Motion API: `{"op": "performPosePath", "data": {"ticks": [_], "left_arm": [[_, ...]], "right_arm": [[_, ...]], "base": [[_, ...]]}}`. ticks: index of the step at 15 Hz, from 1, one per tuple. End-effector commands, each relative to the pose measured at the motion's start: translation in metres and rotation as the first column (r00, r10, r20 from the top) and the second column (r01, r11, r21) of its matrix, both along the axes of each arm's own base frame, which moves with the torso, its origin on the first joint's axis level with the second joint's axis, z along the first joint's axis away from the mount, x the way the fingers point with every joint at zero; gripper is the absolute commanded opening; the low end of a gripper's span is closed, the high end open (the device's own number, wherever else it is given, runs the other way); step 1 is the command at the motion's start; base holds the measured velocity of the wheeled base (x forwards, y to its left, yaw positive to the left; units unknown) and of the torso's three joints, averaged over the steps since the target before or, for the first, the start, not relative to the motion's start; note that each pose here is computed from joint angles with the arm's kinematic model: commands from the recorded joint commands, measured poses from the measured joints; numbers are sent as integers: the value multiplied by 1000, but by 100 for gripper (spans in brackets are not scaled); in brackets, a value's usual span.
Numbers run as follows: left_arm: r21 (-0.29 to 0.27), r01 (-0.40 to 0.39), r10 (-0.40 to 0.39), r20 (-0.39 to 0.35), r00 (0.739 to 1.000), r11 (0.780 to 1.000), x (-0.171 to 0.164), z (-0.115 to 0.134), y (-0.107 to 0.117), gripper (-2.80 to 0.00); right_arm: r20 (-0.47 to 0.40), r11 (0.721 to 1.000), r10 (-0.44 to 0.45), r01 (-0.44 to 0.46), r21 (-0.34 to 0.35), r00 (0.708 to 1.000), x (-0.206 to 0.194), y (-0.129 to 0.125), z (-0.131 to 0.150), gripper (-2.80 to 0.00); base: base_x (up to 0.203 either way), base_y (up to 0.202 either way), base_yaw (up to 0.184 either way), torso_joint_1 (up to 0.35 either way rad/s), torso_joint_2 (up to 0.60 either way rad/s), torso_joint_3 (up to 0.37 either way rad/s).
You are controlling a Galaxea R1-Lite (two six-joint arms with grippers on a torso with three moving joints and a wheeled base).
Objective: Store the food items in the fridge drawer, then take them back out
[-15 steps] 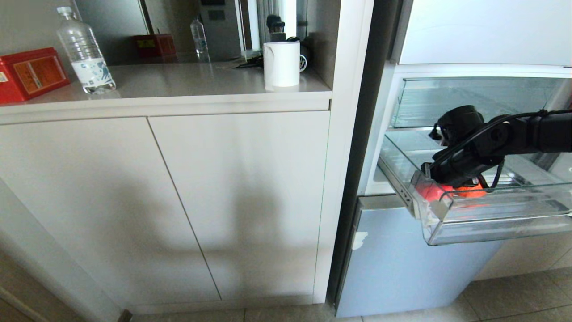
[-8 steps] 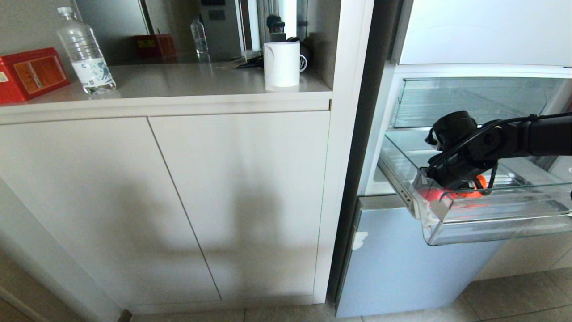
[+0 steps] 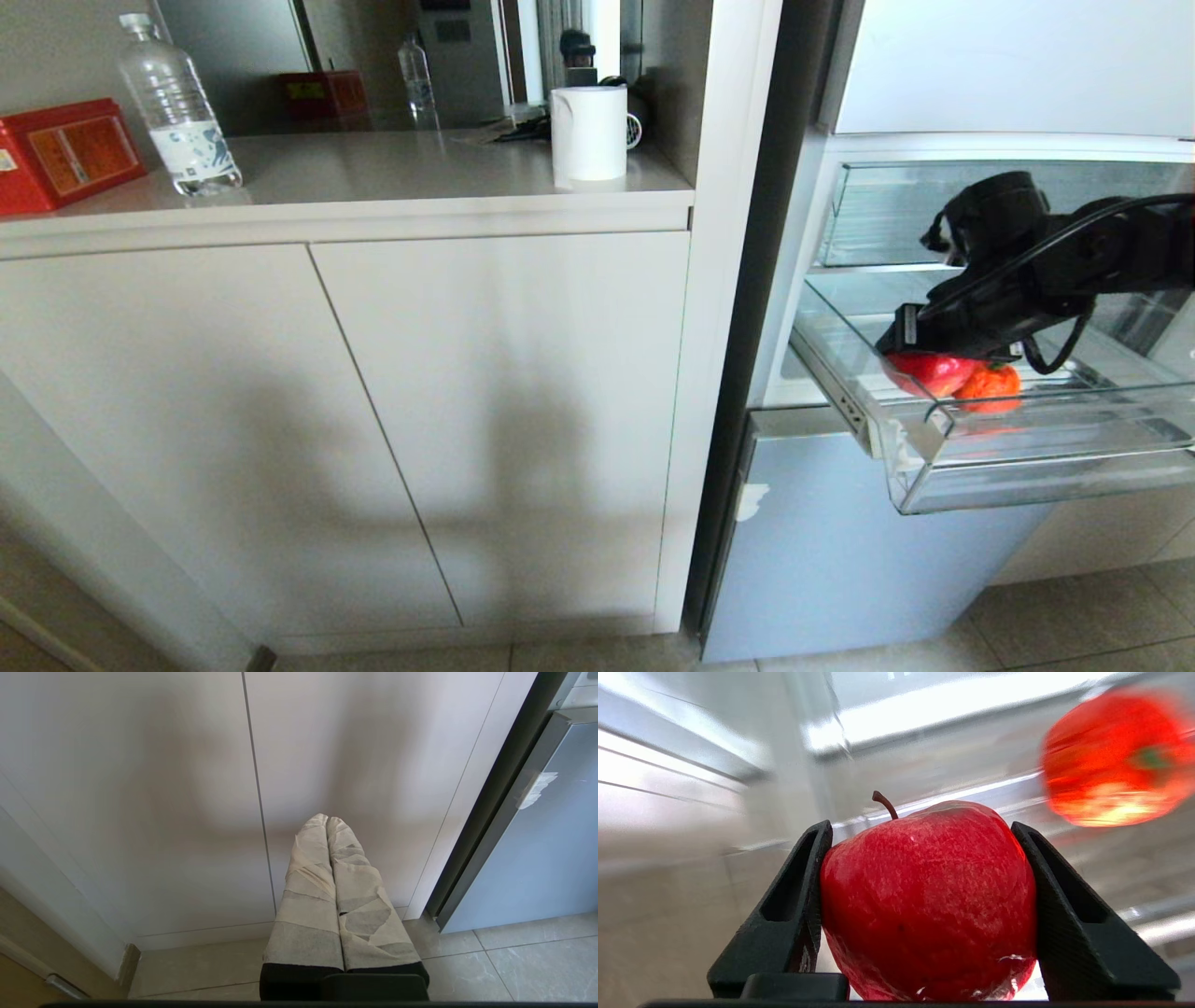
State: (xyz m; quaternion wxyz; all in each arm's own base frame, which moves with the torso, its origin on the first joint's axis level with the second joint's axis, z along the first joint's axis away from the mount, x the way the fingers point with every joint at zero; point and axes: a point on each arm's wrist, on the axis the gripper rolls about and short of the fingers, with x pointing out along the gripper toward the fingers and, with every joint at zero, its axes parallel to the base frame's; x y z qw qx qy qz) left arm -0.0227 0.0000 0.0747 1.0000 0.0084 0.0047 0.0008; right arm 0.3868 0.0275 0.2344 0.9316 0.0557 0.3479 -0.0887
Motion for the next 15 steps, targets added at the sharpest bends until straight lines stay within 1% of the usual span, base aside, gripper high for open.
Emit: {"op": "performPosePath", "data": {"ticks": [1, 3, 6, 7, 9, 11, 12, 15], "left_arm": [[0, -1, 1, -1, 1000, 1000, 0, 0, 0, -280], [0, -1, 1, -1, 1000, 1000, 0, 0, 0, -280], [0, -1, 1, -1, 1000, 1000, 0, 0, 0, -280], [0, 0, 0, -1, 1000, 1000, 0, 0, 0, -280], [0, 0, 0, -1, 1000, 1000, 0, 0, 0, -280], [0, -1, 1, -1, 1000, 1000, 0, 0, 0, -280], [0, 0, 0, -1, 1000, 1000, 0, 0, 0, -280], [0, 0, 0, -1, 1000, 1000, 0, 0, 0, -280]], "right_arm": [[153, 1000, 9, -10, 6, 988, -53, 0, 60, -280], [211, 1000, 25, -25, -6, 977, -100, 1, 83, -280], [271, 998, 46, -33, -52, 961, -176, -4, 97, -280], [295, 997, 51, -34, -62, 954, -202, -7, 99, -280], [317, 996, 63, -38, -86, 946, -248, -14, 90, -280], [307, 993, 76, -44, -110, 949, -277, -18, 73, -280], [300, 992, 80, -46, -116, 951, -285, -19, 66, -280], [284, 992, 79, -47, -116, 956, -289, -20, 58, -280]], "base": [[0, 0, 0, 0, 0, 0], [0, 0, 0, 0, 0, 0], [0, 0, 0, 0, 0, 0], [0, 0, 0, 0, 0, 0], [0, 0, 0, 0, 0, 0], [0, 0, 0, 0, 0, 0], [-6, 1, -68, -3, 2, 3], [-1, 4, -156, 0, 3, 2]]}}
